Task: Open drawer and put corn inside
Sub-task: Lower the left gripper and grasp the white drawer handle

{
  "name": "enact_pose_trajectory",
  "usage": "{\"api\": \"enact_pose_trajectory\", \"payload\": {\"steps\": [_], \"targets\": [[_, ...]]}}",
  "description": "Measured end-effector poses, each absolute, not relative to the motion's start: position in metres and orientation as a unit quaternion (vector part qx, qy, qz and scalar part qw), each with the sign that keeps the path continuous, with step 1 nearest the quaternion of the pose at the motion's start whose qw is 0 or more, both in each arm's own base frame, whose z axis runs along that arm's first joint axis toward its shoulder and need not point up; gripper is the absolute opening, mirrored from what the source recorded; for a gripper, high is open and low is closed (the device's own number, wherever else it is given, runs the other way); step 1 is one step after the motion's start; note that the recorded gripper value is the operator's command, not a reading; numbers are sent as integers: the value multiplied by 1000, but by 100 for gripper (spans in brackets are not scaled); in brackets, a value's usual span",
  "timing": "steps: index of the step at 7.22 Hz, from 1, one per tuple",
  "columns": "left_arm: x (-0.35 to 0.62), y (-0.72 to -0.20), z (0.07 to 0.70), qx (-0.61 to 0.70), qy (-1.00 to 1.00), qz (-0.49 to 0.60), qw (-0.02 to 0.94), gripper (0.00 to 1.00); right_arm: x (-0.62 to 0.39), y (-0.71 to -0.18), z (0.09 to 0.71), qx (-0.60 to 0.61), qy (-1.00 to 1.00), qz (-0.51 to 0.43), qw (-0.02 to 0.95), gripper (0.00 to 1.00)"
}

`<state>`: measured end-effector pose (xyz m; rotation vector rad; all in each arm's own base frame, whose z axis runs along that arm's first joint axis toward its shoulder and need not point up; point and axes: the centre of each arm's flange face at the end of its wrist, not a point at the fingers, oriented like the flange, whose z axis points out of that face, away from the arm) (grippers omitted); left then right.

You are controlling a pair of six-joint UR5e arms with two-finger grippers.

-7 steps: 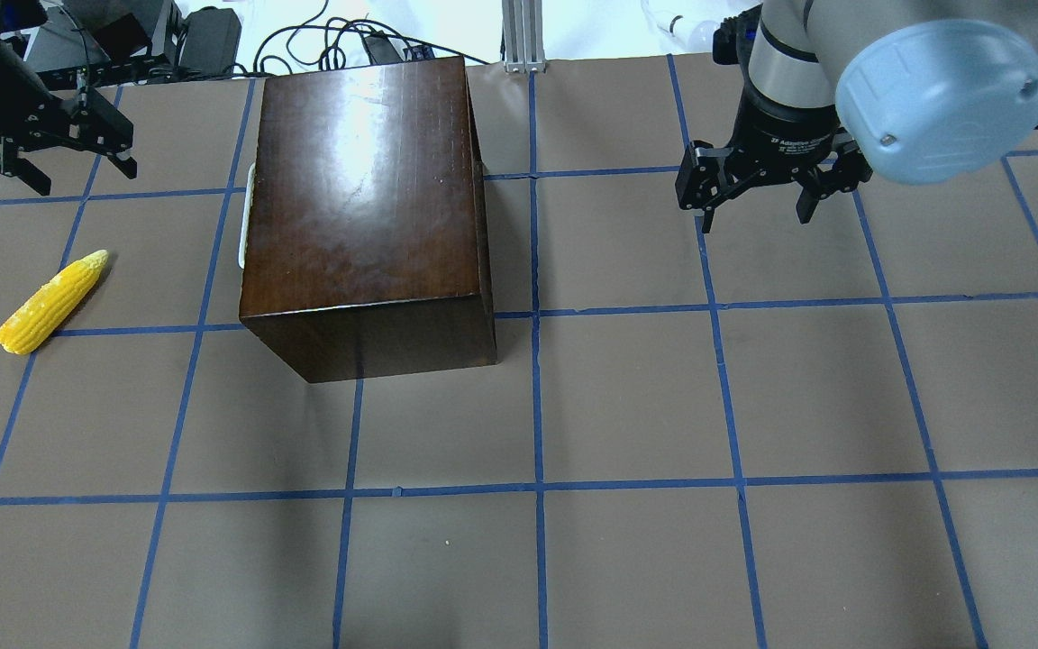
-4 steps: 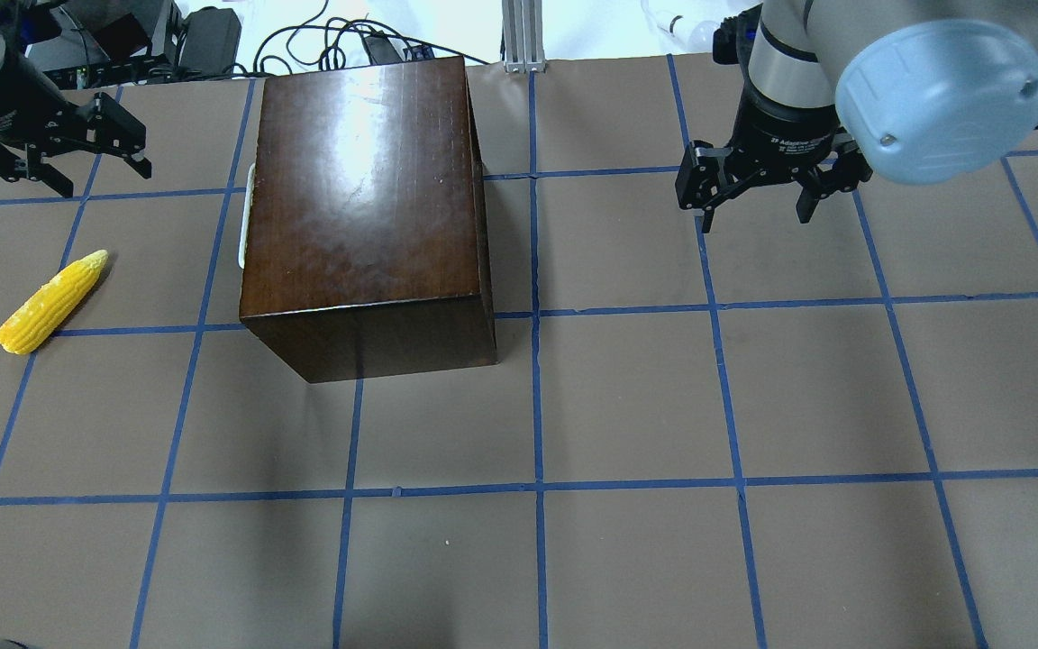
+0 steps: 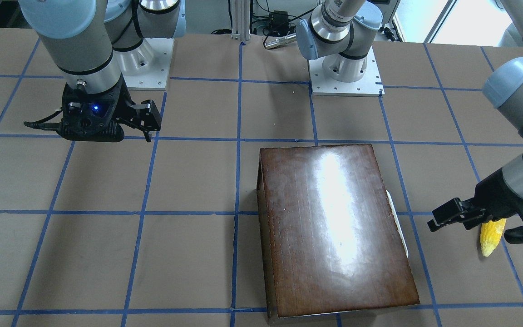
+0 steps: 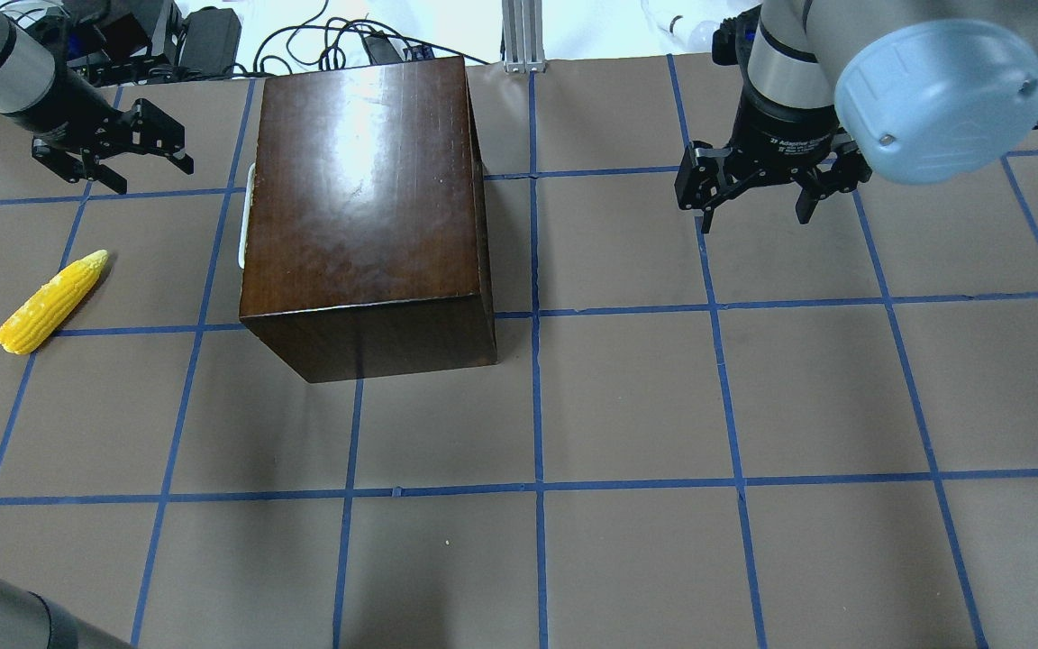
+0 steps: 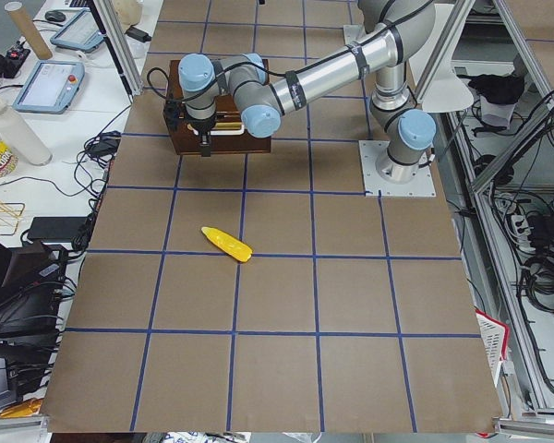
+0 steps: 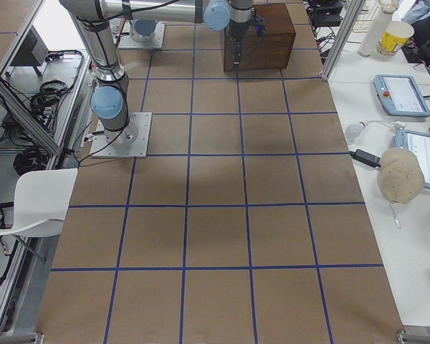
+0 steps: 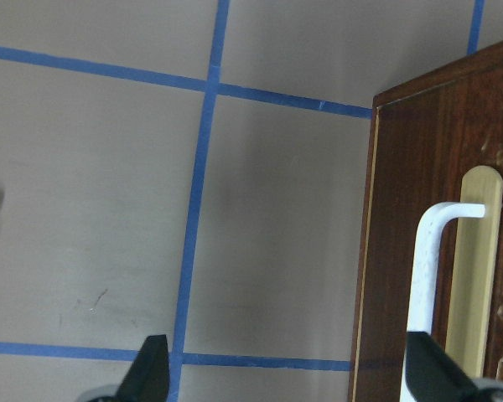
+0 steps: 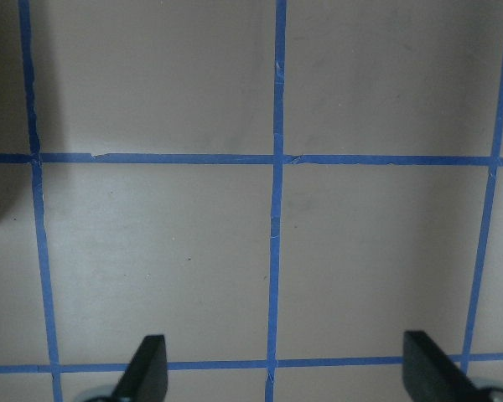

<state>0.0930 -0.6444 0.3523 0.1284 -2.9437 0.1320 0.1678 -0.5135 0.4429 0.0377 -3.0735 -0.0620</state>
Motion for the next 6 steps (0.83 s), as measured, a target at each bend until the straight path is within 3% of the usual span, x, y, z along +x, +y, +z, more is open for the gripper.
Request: {"api": "enact_pose_trajectory", "payload": {"steps": [6], "targets": [[82, -646, 315, -13, -988, 30, 150, 100, 168, -514, 443, 12, -999, -20, 33, 100]]}}
